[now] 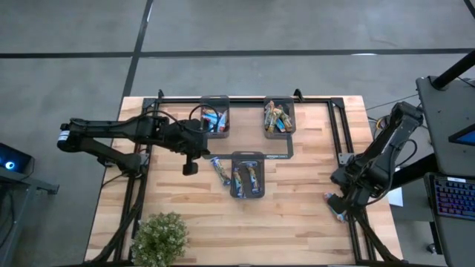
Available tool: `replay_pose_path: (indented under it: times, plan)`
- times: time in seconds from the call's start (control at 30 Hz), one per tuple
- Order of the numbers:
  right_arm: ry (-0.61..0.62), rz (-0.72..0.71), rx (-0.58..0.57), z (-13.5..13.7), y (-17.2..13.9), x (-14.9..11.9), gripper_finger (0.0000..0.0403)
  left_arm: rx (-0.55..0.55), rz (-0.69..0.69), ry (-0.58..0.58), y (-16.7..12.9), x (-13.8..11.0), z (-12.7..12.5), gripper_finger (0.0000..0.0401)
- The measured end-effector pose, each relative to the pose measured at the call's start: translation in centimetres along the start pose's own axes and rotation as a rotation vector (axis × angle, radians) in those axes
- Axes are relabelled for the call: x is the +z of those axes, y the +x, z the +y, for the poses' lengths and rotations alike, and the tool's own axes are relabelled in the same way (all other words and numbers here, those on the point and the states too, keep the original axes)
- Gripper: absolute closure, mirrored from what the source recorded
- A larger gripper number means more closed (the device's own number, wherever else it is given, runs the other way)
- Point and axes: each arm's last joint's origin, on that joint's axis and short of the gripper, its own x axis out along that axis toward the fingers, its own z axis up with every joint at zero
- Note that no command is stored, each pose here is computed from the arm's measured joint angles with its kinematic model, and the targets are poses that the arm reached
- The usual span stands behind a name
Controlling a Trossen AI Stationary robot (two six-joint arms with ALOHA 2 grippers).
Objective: Pick and place Granola Bars by type
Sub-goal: Put the red granola bar into the left black bin
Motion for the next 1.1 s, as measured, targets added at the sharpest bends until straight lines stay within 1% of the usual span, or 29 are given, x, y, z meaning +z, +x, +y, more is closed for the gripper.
replay_pose_path:
  times: [0.13, 0.3, 0.47, 0.67, 0.9, 1.1]
  plan:
    - [-0.009, -0.012, -0.039, -0.3, 0.9, 0.1, 0.0094, 0.005, 0.000, -0.016, 0.0, 0.0, 0.0, 0.0401]
    - [-0.008, -0.010, -0.036, -0.1, 1.5, 0.0, 0.0104, 0.008, 0.000, -0.023, 0.0, 0.0, 0.0, 0.0401]
    - [-0.002, -0.001, -0.023, 0.2, 2.5, -0.1, 0.0113, 0.039, -0.001, -0.029, 0.0, 0.0, 0.1, 0.0401]
    - [0.067, -0.005, -0.041, 0.5, 3.2, -0.2, 0.0115, 0.045, -0.002, -0.040, 0.0, 0.0, 0.1, 0.0401]
    - [0.094, -0.013, -0.058, 1.0, 3.9, -0.3, 0.0117, 0.047, -0.002, -0.041, 0.0, 0.0, 0.1, 0.0401]
    - [0.145, -0.019, -0.057, 1.4, 4.3, -0.4, 0.0117, 0.047, -0.002, -0.041, 0.0, 0.0, 0.1, 0.0401]
